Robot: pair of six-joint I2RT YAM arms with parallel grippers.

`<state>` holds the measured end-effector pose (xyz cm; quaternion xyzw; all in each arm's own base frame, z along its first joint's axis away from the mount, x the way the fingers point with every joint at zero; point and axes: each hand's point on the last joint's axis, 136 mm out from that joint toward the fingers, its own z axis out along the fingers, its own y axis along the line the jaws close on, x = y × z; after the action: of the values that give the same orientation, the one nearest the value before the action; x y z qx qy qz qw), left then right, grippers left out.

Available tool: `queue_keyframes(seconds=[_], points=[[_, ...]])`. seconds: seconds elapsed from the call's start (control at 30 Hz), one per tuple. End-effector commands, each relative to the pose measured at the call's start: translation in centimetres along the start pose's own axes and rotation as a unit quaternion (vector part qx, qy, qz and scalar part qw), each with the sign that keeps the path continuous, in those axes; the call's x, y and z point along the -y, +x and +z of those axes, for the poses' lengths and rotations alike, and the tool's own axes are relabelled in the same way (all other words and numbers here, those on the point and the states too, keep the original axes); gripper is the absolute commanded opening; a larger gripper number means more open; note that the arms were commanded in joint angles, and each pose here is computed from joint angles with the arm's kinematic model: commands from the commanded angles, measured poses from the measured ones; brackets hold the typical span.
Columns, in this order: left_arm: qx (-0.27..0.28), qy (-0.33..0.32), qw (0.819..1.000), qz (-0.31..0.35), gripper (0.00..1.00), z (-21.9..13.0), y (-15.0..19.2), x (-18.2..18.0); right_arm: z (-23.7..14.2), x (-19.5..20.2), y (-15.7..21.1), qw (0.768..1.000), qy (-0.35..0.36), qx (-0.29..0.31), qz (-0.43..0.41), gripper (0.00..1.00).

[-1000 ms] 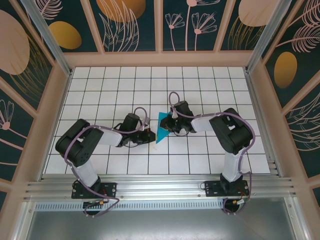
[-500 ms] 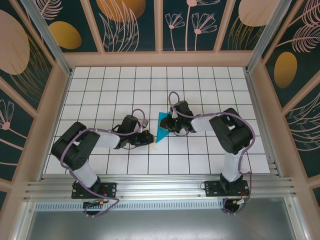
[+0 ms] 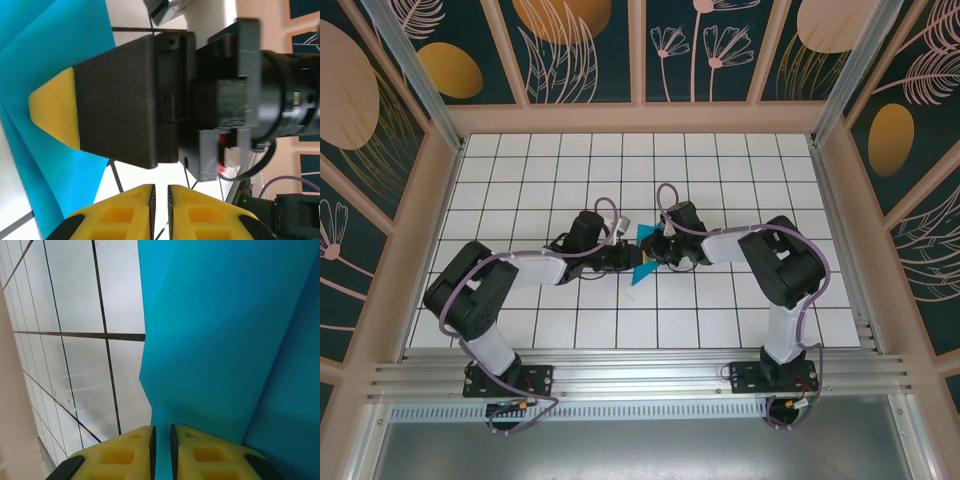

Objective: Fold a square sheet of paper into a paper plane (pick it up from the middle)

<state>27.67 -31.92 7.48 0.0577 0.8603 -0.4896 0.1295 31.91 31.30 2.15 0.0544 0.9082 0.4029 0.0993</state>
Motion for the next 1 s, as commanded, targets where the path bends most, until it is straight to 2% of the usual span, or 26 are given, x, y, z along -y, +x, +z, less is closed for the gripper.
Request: queue_keyframes(seconds=[0.0, 0.47, 0.97], points=[[-0.017, 0.0, 1.0, -0.016, 0.18, 1.0, 0.5, -0.6, 1.3, 4.5, 1.5, 0.997, 0.073, -0.016, 0.019, 0.2], [-0.036, -0.053, 0.997, -0.048, 0.16, 1.7, 2.2, -4.3, 1.3, 4.5, 1.4, 0.997, 0.075, -0.016, 0.018, 0.2], [-0.06, -0.096, 0.992, -0.057, 0.14, 1.0, 5.0, -7.3, 1.2, 4.9, 1.6, 0.996, 0.083, -0.015, 0.02, 0.2]])
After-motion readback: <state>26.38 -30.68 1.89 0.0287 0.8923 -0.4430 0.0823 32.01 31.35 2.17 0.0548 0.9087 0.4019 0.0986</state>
